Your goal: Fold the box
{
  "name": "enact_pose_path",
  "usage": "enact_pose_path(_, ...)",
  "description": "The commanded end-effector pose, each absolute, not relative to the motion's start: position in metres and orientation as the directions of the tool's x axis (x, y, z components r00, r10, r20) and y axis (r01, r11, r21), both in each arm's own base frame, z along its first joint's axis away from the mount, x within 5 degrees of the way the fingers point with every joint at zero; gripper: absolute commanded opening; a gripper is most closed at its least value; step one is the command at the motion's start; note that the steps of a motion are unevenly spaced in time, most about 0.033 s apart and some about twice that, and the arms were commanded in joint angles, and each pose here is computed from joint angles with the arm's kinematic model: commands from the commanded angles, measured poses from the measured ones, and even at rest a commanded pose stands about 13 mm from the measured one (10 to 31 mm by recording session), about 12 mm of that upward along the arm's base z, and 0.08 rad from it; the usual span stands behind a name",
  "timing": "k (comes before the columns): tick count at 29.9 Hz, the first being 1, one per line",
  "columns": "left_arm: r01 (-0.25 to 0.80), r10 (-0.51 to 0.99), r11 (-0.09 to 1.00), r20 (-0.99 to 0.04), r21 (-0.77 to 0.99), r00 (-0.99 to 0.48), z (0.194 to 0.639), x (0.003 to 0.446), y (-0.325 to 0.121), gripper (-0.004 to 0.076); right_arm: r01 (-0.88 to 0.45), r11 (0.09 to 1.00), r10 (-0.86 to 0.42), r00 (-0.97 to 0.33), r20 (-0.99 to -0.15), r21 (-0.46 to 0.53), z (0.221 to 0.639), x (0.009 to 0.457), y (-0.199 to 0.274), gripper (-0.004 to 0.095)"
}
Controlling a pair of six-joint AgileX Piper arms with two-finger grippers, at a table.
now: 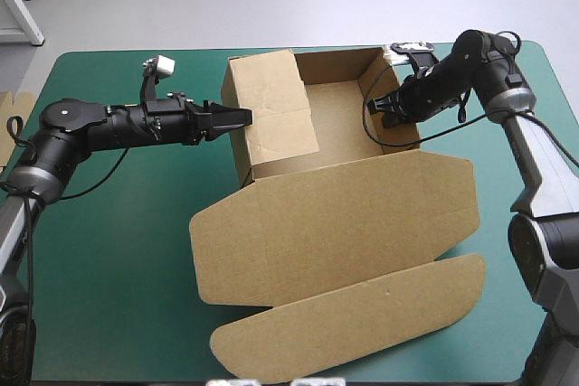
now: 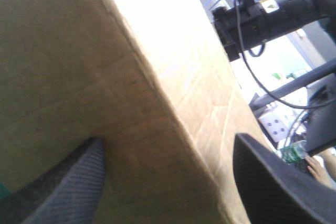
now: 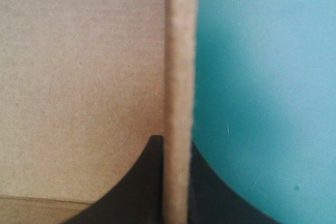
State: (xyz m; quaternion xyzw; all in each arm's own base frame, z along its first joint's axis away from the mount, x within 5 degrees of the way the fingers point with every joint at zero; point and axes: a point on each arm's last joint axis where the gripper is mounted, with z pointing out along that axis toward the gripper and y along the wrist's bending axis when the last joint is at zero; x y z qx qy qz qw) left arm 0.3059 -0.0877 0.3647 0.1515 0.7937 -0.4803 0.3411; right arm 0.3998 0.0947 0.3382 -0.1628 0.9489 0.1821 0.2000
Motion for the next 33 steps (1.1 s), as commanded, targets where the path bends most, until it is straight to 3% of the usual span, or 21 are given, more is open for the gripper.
enact_pose_path(1, 0.577, -0.127, 0.517, -0.723, -0.633, -0.679, 0.392, 0.299, -0.095, 0.0501, -0.397, 0.857, -0.191, -0.838, -0.511, 0.330, 0.372, 0.386, 0.098, -0.0012)
enact_pose_path(4, 0.556, -0.115, 0.569, -0.728, -0.606, -0.675, 0.396, 0.301, -0.098, 0.0501, -0.393, 0.858, -0.189, -0.839, -0.510, 0.329, 0.371, 0.386, 0.099, -0.0011)
enact_pose_path(10, 0.499, -0.058, 0.689, -0.727, -0.525, -0.684, 0.399, 0.302, -0.104, 0.0500, -0.400, 0.885, -0.237, -0.827, -0.509, 0.239, 0.369, 0.383, 0.117, -0.0011)
enact_pose_path(18, 0.352, -0.042, 0.829, -0.675, -0.435, -0.737, 0.387, 0.304, -0.106, 0.0500, -0.413, 0.891, -0.270, -0.817, -0.509, 0.191, 0.367, 0.374, 0.146, -0.0011)
enact_pose_path(33, 0.164, -0.001, 0.967, -0.644, -0.197, -0.765, 0.361, 0.312, -0.120, 0.0461, -0.413, 0.903, -0.298, -0.800, -0.520, 0.120, 0.369, 0.364, 0.170, -0.0011)
